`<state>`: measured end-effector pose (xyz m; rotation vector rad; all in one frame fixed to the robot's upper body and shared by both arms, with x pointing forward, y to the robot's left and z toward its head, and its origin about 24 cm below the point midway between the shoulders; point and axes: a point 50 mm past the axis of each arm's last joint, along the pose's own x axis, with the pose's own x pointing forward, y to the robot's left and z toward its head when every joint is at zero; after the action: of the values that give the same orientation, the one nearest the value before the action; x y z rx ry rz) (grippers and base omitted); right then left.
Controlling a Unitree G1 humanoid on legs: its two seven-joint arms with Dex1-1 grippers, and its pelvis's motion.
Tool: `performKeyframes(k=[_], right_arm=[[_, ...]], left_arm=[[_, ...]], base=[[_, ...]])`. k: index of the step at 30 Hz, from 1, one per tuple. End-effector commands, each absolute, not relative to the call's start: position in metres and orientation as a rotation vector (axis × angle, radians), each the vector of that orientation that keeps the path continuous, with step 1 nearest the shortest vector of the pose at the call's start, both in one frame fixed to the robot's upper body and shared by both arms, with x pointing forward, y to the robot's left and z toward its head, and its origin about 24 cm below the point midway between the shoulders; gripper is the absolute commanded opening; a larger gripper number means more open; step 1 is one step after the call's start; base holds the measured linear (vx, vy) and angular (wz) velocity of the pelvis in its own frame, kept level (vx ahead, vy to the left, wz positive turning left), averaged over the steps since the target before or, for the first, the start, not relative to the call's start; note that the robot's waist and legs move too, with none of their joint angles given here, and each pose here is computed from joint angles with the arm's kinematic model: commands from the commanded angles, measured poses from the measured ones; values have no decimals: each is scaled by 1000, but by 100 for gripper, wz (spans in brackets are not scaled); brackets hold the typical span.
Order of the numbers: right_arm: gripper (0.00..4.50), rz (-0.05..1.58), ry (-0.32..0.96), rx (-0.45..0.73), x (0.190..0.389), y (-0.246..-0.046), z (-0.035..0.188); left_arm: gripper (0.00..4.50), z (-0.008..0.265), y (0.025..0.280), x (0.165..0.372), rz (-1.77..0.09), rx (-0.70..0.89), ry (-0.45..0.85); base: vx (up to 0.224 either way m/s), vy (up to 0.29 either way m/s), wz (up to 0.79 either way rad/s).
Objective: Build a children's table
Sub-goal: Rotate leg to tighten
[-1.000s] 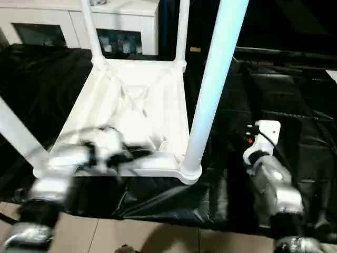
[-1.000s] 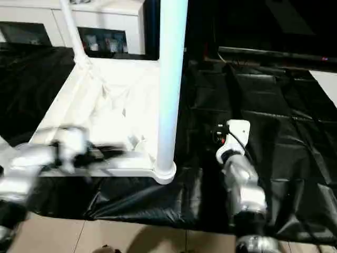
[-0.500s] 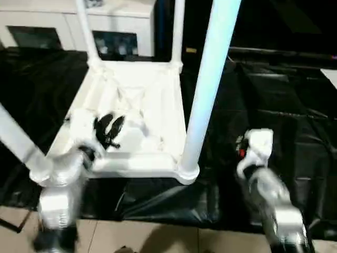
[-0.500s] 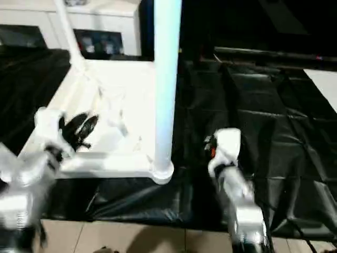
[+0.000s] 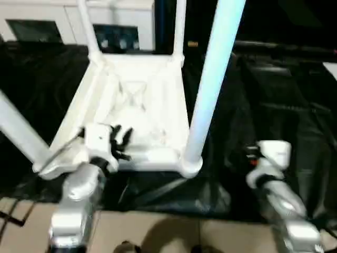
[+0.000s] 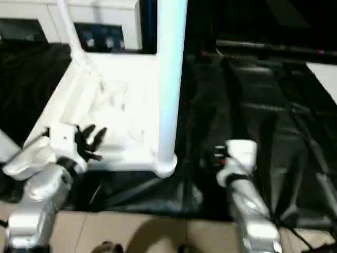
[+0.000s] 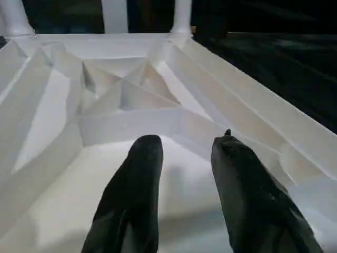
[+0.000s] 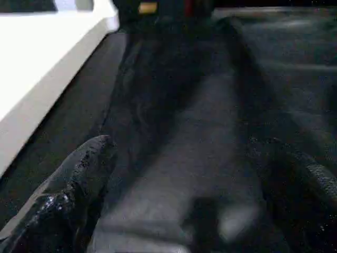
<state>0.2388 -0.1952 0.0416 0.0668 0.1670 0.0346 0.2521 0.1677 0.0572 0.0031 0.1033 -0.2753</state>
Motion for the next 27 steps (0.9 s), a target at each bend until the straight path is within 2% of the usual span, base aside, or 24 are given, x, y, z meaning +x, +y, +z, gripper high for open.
performKeyframes(k=[1, 4, 5, 6, 9, 10, 11, 12, 14, 15, 18, 19, 20, 22, 23, 27], right_arm=[[446, 29, 157, 71, 235, -200, 45], [446, 74, 176, 74, 227, -194, 40], [450, 89, 181, 76, 226, -192, 39], [450, 130, 182, 95, 224, -185, 39], [450, 165, 182, 111, 222, -182, 40], [450, 193, 175, 112, 222, -178, 42], [450, 213, 174, 111, 222, -178, 43], [450, 298, 169, 116, 220, -174, 47], [450, 360, 165, 111, 218, -171, 49], [450, 416, 158, 109, 218, -167, 51], [450, 563, 161, 149, 214, -160, 54], [450, 563, 161, 149, 214, -160, 54], [450, 708, 184, 157, 208, -157, 55], [450, 730, 188, 157, 207, -157, 55], [450, 811, 194, 149, 208, -160, 59], [450, 893, 179, 142, 216, -160, 68]], left_arm=[[176, 62, 162, 252, -310, 15, 89], [176, 55, 169, 245, -277, 33, 107], [204, 54, 171, 244, -265, 30, 114], [204, 55, 175, 239, -255, 22, 98], [217, 58, 175, 234, -260, -18, 79], [247, 61, 178, 233, -252, -31, 76], [255, 63, 179, 231, -242, -27, 74], [256, 65, 180, 222, -227, -23, 73], [259, 66, 181, 215, -221, -28, 67], [289, 66, 182, 210, -211, -33, 65], [302, 71, 186, 196, -154, 24, -19], [332, 71, 186, 196, -154, 24, -19], [332, 74, 189, 188, -67, 33, -73], [348, 74, 190, 187, -53, 34, -79], [352, 78, 195, 179, 32, 98, -110], [389, 90, 204, 176, 148, 184, -154]], base=[[-59, 37, -12], [4, -67, 4], [36, -88, -18], [0, 0, 0], [-46, -15, 15], [-104, -21, 22], [-54, 28, 1], [0, 0, 0], [0, 0, 0], [0, 0, 0], [0, 0, 0], [0, 0, 0], [0, 0, 0], [0, 0, 0], [0, 0, 0], [0, 0, 0]])
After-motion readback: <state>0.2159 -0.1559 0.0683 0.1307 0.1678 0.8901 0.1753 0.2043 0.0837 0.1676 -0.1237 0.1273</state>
